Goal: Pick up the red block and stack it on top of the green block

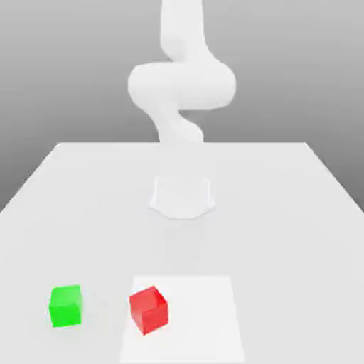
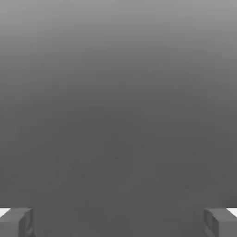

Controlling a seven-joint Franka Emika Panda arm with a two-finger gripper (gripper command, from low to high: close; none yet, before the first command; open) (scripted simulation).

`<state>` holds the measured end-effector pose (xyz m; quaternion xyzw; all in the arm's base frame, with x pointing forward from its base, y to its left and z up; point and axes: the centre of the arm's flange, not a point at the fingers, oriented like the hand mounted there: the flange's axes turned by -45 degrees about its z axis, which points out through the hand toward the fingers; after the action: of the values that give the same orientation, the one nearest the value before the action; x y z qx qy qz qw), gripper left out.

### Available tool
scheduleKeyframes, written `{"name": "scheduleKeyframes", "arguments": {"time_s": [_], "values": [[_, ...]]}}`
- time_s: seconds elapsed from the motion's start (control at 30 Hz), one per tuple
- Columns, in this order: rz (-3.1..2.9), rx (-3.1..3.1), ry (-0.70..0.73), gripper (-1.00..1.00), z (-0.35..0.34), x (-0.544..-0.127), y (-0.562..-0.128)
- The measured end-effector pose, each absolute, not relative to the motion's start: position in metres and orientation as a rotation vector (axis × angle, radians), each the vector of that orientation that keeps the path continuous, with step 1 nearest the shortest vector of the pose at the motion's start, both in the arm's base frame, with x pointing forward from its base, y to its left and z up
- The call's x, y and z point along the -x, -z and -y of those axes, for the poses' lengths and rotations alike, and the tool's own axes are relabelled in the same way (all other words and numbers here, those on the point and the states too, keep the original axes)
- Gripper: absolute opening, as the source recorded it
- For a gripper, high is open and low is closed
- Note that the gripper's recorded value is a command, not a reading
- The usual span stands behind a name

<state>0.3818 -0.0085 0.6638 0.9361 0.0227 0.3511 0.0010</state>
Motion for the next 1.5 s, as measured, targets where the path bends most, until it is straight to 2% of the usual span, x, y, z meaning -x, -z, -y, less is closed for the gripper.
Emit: {"name": "scheduleKeyframes", "arguments": {"time_s": [0.17, 0.37, 0.53, 0.7, 0.9, 0.93, 1.17, 1.33, 1.4, 1.5], "values": [[-0.263, -3.001, -0.848, 0.00, 0.022, -0.435, -0.558], [-0.488, -3.038, -0.549, 0.00, 0.034, -0.462, -0.428], [-0.673, -3.042, -0.298, 0.00, 0.044, -0.454, -0.321], [-0.849, -3.021, -0.046, 0.00, 0.057, -0.423, -0.225], [-0.887, -3.012, -0.001, 0.00, 0.058, -0.417, -0.154], [-0.887, -3.013, -0.001, -1.00, 0.058, -0.416, -0.147], [-0.888, -3.014, 0.002, -1.00, 0.058, -0.416, -0.147], [-0.888, -3.013, 0.001, -1.00, 0.058, -0.417, -0.196], [-0.844, -3.026, 0.002, -1.00, 0.089, -0.415, -0.213], [-0.690, -3.065, 0.002, -1.00, 0.184, -0.397, -0.235]]}}
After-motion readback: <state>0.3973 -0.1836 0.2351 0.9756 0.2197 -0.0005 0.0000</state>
